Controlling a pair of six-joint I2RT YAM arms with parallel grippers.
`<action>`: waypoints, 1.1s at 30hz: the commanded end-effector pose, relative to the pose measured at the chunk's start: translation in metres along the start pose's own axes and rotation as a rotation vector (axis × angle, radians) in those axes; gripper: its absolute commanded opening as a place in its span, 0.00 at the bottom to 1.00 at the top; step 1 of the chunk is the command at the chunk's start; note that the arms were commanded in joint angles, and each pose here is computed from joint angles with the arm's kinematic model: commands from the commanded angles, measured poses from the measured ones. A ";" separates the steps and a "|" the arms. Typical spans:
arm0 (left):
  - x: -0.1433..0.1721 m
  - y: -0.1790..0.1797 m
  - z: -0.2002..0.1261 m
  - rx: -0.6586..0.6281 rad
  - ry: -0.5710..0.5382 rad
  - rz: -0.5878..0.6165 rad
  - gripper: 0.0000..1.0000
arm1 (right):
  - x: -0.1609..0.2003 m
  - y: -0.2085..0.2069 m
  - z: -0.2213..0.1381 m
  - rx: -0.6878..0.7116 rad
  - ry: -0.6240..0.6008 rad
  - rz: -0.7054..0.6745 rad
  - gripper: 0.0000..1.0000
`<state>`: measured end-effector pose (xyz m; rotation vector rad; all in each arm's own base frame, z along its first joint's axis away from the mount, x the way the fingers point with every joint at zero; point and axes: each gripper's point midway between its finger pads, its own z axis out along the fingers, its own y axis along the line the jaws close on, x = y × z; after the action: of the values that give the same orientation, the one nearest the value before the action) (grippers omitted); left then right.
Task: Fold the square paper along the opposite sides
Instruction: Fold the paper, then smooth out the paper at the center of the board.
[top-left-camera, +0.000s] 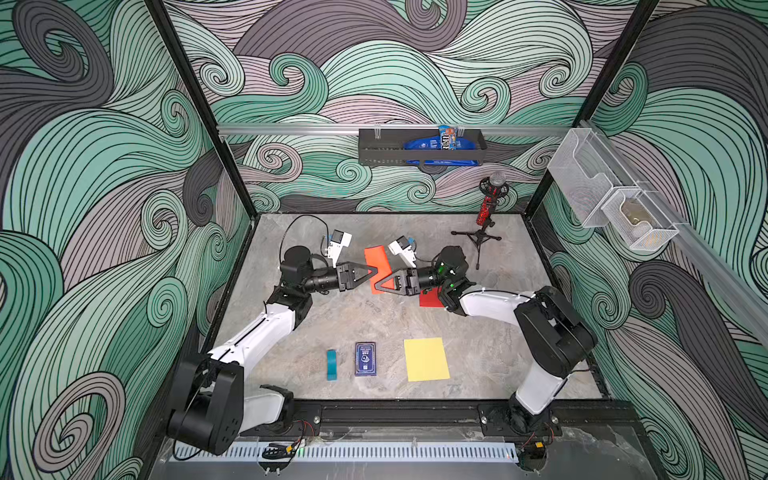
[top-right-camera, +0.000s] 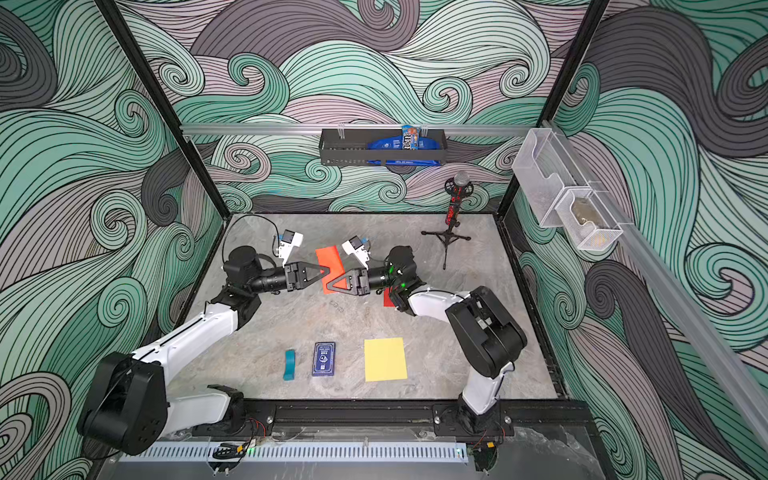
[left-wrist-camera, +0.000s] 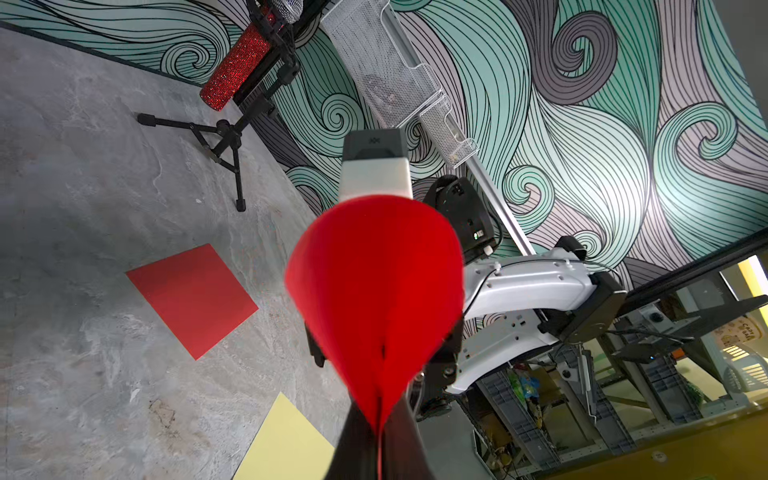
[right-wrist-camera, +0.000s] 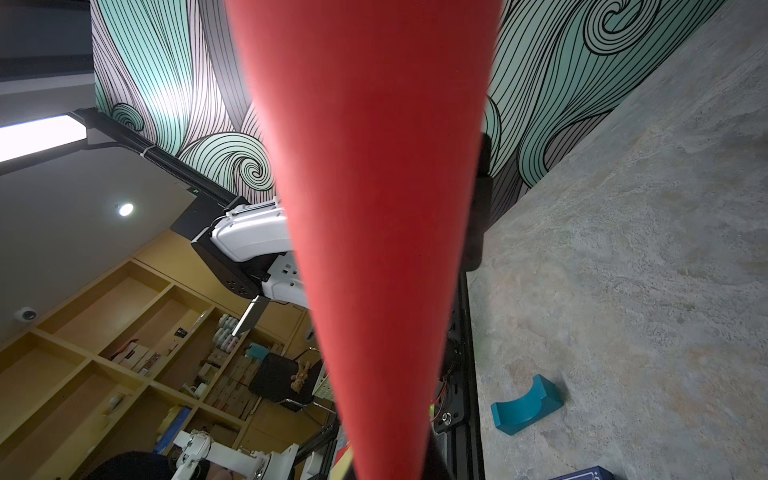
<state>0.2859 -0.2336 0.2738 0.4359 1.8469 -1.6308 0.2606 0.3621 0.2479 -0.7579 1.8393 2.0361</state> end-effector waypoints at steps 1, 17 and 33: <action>-0.012 -0.010 0.004 0.021 -0.006 0.049 0.00 | -0.003 0.012 0.003 -0.016 0.017 -0.042 0.10; 0.031 0.114 0.000 -0.446 0.199 -0.123 0.00 | -0.017 -0.001 -0.095 0.598 -0.239 -0.776 0.79; 0.139 0.245 -0.002 -0.768 0.617 -0.281 0.00 | 0.032 -0.108 -0.056 0.805 -0.068 -0.835 0.41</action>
<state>0.3406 -0.2195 0.0149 0.3150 2.8330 -0.9583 0.2980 0.3079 0.1405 -0.9516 1.6766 0.7394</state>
